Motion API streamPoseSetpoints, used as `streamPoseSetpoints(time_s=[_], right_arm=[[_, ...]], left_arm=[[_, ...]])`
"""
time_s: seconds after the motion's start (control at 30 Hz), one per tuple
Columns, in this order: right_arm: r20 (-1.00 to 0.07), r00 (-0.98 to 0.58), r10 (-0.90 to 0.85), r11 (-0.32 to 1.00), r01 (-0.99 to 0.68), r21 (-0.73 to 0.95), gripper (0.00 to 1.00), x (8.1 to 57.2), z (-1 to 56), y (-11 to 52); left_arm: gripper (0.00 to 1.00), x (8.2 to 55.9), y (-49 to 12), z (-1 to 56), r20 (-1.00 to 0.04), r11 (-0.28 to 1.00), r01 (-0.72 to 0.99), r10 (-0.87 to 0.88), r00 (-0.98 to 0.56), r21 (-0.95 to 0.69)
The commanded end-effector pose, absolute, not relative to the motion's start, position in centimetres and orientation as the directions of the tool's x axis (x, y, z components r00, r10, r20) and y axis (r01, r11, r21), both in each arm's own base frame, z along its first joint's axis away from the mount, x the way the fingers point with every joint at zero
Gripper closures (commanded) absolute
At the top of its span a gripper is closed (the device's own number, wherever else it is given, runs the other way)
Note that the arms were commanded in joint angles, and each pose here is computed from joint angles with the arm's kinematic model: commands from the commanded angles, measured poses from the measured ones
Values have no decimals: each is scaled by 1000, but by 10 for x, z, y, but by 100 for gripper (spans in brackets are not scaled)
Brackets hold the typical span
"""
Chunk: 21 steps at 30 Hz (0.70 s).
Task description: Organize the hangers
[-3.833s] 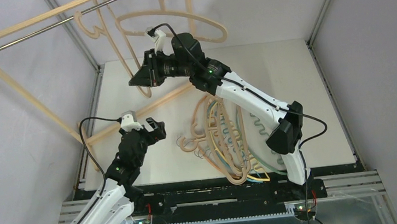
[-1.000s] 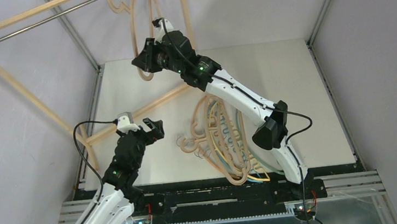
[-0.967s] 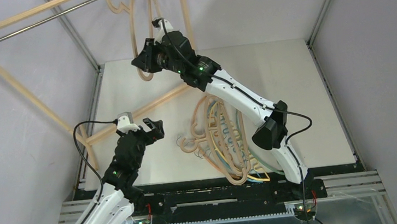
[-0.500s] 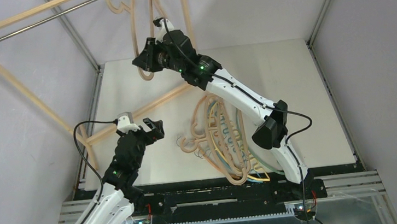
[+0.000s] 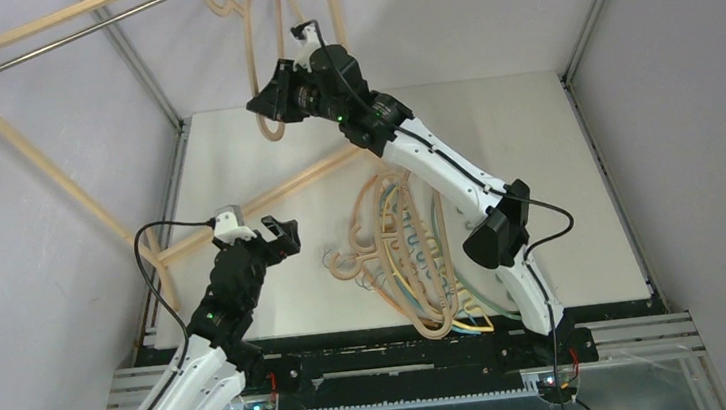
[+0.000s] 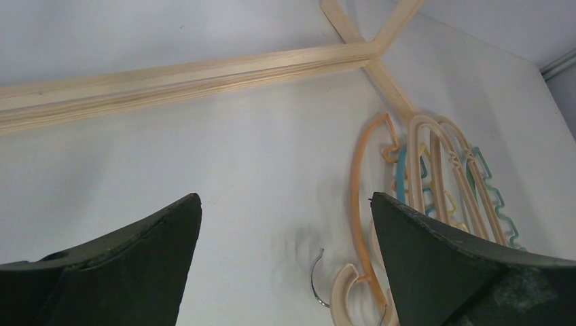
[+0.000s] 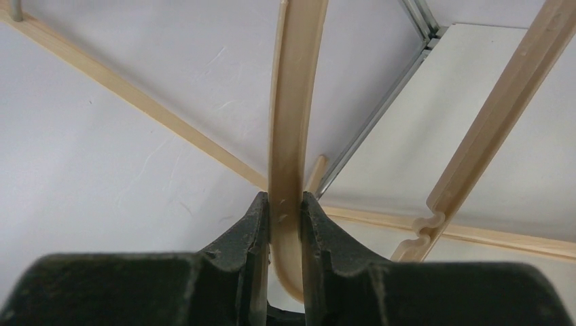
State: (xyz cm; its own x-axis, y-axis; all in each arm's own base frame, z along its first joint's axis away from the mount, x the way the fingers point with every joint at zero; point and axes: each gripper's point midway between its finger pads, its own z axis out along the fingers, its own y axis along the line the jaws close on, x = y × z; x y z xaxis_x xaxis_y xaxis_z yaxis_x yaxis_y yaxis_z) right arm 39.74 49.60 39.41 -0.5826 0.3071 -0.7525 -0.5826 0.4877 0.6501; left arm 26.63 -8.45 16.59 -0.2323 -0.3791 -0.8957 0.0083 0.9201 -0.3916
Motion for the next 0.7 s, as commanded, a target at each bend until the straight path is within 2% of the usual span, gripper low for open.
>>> streamPoseSetpoints(time_s=[0.0, 0.43, 0.67], right_arm=[[-703, -601, 380, 450, -545, 708, 74, 412, 408, 485], [-671, -629, 392, 407, -536, 740, 60, 412, 406, 483], [-679, -618, 396, 416, -538, 733, 58, 411, 408, 476]], left_arm=[[0, 266, -84, 170, -899, 919, 15, -383, -212, -395], [0, 265, -84, 169, -897, 917, 16, -386, -214, -398], [1, 265, -85, 167, -896, 917, 15, -386, -220, -398]])
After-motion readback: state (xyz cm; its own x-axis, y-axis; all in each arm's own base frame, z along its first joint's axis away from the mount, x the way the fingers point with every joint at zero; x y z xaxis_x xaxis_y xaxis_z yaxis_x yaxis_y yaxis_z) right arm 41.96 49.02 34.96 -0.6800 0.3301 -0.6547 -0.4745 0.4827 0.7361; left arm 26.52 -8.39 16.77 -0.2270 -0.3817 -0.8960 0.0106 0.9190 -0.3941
